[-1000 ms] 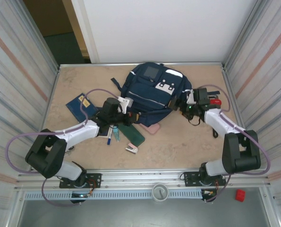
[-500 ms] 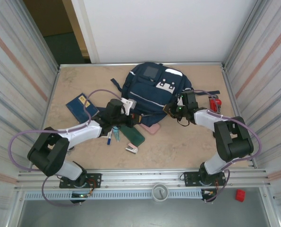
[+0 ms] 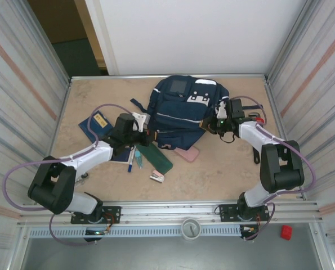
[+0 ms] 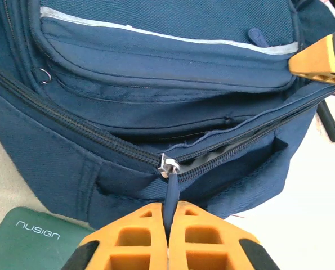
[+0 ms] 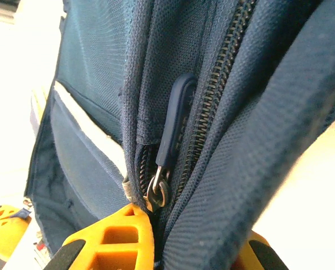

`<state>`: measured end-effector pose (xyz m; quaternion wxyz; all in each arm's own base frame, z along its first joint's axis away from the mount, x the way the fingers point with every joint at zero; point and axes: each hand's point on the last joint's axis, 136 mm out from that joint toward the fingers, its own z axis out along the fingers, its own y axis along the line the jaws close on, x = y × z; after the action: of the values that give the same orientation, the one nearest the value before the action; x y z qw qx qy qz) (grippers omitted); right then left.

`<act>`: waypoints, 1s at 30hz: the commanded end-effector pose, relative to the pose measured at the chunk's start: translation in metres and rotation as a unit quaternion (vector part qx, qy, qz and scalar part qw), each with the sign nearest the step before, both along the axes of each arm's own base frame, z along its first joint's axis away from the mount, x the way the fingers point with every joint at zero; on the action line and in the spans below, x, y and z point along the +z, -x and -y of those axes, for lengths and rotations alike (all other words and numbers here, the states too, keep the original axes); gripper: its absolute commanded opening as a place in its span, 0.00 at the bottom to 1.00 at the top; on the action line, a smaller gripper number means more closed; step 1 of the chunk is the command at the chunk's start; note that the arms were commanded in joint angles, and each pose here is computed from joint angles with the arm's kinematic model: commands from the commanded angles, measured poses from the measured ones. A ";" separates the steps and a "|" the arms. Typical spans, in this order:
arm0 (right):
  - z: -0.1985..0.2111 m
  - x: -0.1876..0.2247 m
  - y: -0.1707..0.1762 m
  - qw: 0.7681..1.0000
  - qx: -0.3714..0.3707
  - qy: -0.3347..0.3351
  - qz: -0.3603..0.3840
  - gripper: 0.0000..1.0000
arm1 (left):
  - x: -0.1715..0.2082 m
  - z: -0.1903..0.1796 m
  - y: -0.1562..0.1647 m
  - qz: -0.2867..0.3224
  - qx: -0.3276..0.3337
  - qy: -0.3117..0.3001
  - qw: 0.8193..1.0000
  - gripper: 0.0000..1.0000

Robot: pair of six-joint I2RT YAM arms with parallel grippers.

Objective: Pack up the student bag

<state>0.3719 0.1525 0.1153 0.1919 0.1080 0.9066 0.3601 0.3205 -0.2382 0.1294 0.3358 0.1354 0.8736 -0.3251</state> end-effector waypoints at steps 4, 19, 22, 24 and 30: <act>0.031 0.012 -0.035 0.999 -0.041 0.022 0.009 0.26 | 0.018 0.002 0.003 0.013 0.011 0.018 1.000 0.00; -0.034 0.004 0.016 0.997 -0.072 -0.025 0.009 0.86 | 0.051 0.081 0.029 0.039 -0.087 0.050 0.994 0.00; -0.042 -0.003 0.008 0.997 -0.068 -0.032 -0.002 0.59 | 0.048 0.079 0.032 0.040 -0.087 0.044 0.994 0.00; -0.030 -0.006 0.006 0.997 -0.077 -0.016 0.001 0.35 | 0.044 0.072 0.031 0.044 -0.078 0.026 0.996 0.00; 0.019 0.001 0.004 0.996 -0.089 0.008 0.013 0.01 | 0.027 0.021 0.014 0.046 -0.012 -0.028 0.998 0.00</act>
<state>0.3537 0.1587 0.0967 0.1926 0.1910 0.8967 0.3499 0.2966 -0.2879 0.1488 0.3383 0.1835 0.8623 -0.3291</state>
